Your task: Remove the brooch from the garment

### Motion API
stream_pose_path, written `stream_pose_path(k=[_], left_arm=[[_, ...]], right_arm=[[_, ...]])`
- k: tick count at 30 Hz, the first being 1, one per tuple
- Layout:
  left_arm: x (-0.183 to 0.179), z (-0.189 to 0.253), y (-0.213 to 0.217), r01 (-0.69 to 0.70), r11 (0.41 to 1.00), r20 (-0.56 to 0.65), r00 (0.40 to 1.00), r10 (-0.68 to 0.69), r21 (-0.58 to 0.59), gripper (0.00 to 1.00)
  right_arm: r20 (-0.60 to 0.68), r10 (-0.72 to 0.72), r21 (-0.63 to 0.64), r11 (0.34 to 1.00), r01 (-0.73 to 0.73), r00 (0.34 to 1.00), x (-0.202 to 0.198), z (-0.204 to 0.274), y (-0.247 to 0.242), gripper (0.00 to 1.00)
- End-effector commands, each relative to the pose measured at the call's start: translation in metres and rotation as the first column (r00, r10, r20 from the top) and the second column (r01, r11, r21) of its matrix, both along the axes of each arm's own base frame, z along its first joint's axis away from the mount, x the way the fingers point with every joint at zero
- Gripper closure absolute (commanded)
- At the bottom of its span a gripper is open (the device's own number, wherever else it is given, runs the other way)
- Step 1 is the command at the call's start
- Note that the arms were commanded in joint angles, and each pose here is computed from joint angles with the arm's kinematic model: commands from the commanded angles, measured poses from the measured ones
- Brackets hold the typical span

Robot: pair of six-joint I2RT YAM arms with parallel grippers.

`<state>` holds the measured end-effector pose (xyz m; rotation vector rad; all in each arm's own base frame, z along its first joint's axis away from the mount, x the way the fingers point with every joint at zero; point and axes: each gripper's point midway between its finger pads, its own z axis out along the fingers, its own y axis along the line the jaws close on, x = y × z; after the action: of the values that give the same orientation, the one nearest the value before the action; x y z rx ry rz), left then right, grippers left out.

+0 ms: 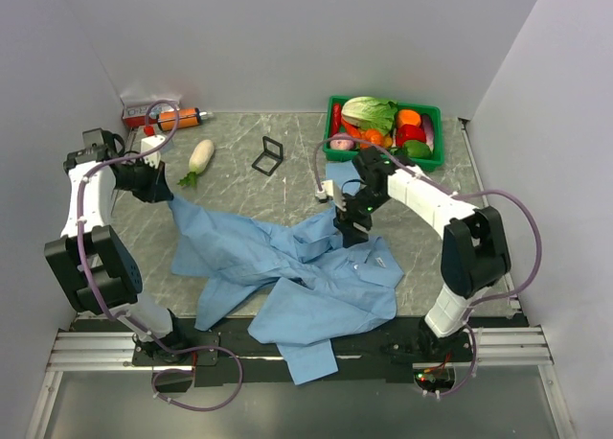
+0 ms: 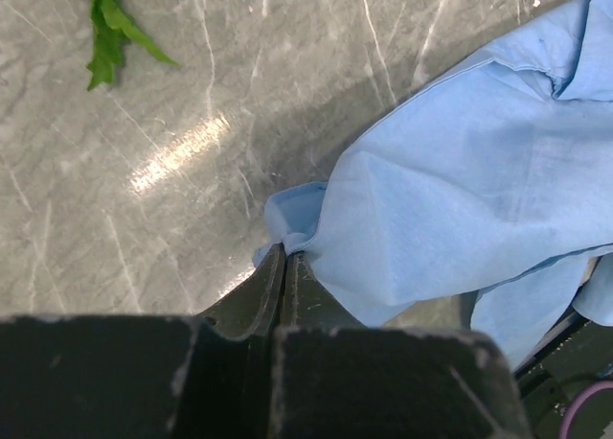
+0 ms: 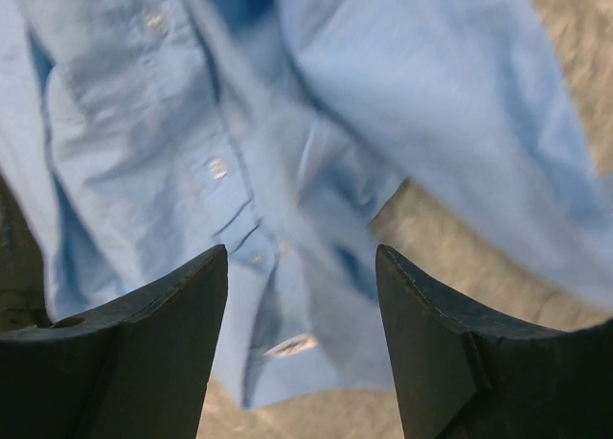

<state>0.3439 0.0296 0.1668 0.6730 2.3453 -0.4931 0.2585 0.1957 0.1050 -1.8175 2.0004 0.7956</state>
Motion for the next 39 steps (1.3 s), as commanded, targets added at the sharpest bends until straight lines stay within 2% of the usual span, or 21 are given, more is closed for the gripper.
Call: stream_pose_path(k=[1,6,8,10,11,13,14,16,18,20,22,25,26,28,29,31,36,37,39], left_arm=[[-0.004,0.01,-0.006,0.003,1.0,0.03,1.0,-0.002,-0.025,0.99],[-0.003,0.012,-0.007,-0.005,1.0,0.036,0.999,0.006,-0.029,0.99],[-0.001,0.012,-0.006,-0.005,1.0,0.038,0.999,0.006,-0.03,0.99],[0.001,0.013,-0.005,-0.007,1.0,0.045,0.999,0.008,-0.025,0.99],[0.001,0.014,-0.005,-0.008,1.0,0.043,0.999,0.009,-0.027,0.99],[0.007,0.021,-0.005,-0.013,0.999,0.059,0.998,0.015,-0.03,0.99],[0.008,0.025,-0.004,-0.013,0.999,0.066,0.998,0.015,-0.032,0.99],[0.018,0.047,-0.001,-0.018,1.0,0.12,0.993,0.02,-0.018,0.99],[0.029,0.075,0.002,-0.027,1.0,0.194,0.981,0.027,0.0,0.99],[0.04,0.102,0.006,-0.041,0.999,0.278,0.96,0.035,0.015,0.99],[0.052,0.137,0.01,-0.073,0.997,0.369,0.928,0.058,0.025,0.99],[0.06,0.188,0.016,-0.11,0.992,0.5,0.864,0.069,0.054,0.99],[0.061,0.199,0.015,-0.11,0.992,0.523,0.85,0.062,0.061,0.99],[0.059,0.235,0.013,-0.113,0.991,0.593,0.804,0.047,0.074,0.99],[0.056,0.251,0.012,-0.119,0.99,0.624,0.78,0.046,0.075,0.99],[0.053,0.289,0.01,-0.129,0.988,0.707,0.706,0.034,0.082,0.99],[0.025,0.371,0.003,-0.192,0.979,0.865,0.5,0.034,0.073,0.99],[0.018,0.39,0.001,-0.201,0.977,0.897,0.442,0.022,0.076,0.99],[0.009,0.408,-0.001,-0.214,0.975,0.919,0.393,0.024,0.066,0.99]], right_arm=[[0.083,0.078,0.034,0.996,-0.081,0.993,0.019,0.001,0.025,0.3],[0.097,0.117,0.017,0.993,-0.12,0.988,0.021,-0.012,0.036,0.31],[0.078,0.132,0.018,0.991,-0.134,0.988,0.017,-0.013,0.04,0.37],[0.075,0.136,0.033,0.99,-0.139,0.988,0.017,-0.008,0.045,0.53],[0.073,0.12,0.041,0.991,-0.124,0.99,0.018,-0.005,0.047,0.73],[0.09,0.079,0.061,0.995,-0.085,0.993,0.028,0.007,0.048,0.87],[0.08,0.028,0.077,0.996,-0.034,0.996,0.033,0.017,0.046,0.94],[0.096,-0.094,0.143,0.986,0.08,0.991,0.062,0.048,0.032,0.98],[0.093,-0.267,0.2,0.949,0.245,0.959,0.098,0.086,-0.002,0.99],[0.087,-0.373,0.241,0.907,0.344,0.924,0.119,0.112,-0.03,1.0],[0.139,-0.481,0.279,0.858,0.432,0.866,0.141,0.147,-0.073,1.0],[0.221,-0.555,0.295,0.822,0.488,0.802,0.148,0.182,-0.115,1.0],[0.297,-0.549,0.287,0.832,0.475,0.781,0.15,0.199,-0.126,1.0],[0.324,-0.552,0.27,0.833,0.484,0.769,0.141,0.213,-0.136,1.0],[0.367,-0.568,0.29,0.823,0.489,0.737,0.139,0.233,-0.145,1.0],[0.397,-0.595,0.317,0.804,0.504,0.699,0.136,0.252,-0.152,1.0],[0.493,-0.701,0.476,0.713,0.516,0.514,0.127,0.329,-0.165,1.0],[0.499,-0.723,0.511,0.691,0.511,0.478,0.119,0.345,-0.164,1.0],[0.537,-0.742,0.562,0.669,0.486,0.401,0.12,0.369,-0.168,1.0]])
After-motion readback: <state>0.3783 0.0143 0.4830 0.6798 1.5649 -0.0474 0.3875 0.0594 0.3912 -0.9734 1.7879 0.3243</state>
